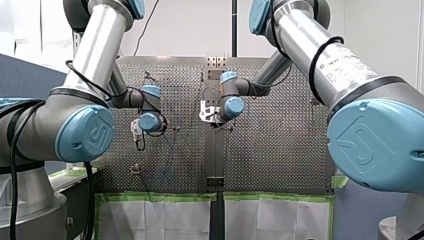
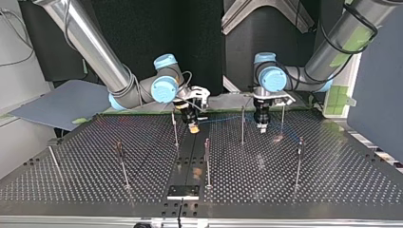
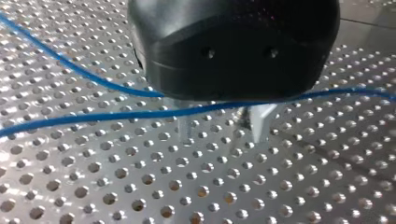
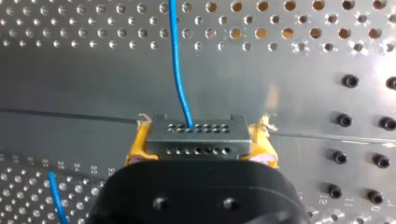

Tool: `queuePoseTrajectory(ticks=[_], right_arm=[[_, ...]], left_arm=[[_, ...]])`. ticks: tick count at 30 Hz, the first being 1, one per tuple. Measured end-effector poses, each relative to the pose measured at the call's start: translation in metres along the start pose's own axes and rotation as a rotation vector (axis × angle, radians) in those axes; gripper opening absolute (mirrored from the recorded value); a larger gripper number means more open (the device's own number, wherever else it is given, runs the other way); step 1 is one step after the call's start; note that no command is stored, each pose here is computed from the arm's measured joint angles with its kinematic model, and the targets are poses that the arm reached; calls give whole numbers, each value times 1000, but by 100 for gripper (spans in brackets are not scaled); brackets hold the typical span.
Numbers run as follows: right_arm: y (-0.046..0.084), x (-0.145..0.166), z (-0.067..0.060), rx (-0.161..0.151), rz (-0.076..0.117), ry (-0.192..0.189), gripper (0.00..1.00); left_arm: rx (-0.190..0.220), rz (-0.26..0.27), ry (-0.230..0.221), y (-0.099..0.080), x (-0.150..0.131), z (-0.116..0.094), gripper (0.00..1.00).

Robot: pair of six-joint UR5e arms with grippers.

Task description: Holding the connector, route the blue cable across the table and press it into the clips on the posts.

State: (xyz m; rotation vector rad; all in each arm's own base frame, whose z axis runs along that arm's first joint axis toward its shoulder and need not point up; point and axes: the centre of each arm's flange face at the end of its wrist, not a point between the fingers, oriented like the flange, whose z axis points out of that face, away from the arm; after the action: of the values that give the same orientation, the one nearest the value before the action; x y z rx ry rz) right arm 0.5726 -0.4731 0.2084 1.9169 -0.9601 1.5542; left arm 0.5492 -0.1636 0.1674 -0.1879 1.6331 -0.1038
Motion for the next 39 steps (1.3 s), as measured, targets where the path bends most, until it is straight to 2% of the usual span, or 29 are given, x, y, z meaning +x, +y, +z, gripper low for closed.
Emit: queuePoseTrajectory(ticks=[6,14,20,32,35,39], right_arm=[[1,0,0,-1,0,-2,0],[1,0,0,-2,0,-1,0],[2,0,0,-2,1,-1,0],[2,0,0,-3,1,-4,0],[2,0,0,-2,1,-4,0],[2,0,0,-2,1,-6,0]], left_arm=[[-6,29,49,-3,3,-7,100],[-32,80,78,-11,-8,-21,100],[-21,98,112,-29,-10,-40,100],[-34,154,212,-64,5,-83,100],[-36,170,219,-72,2,-93,100],[-54,168,198,-75,-8,-104,100]])
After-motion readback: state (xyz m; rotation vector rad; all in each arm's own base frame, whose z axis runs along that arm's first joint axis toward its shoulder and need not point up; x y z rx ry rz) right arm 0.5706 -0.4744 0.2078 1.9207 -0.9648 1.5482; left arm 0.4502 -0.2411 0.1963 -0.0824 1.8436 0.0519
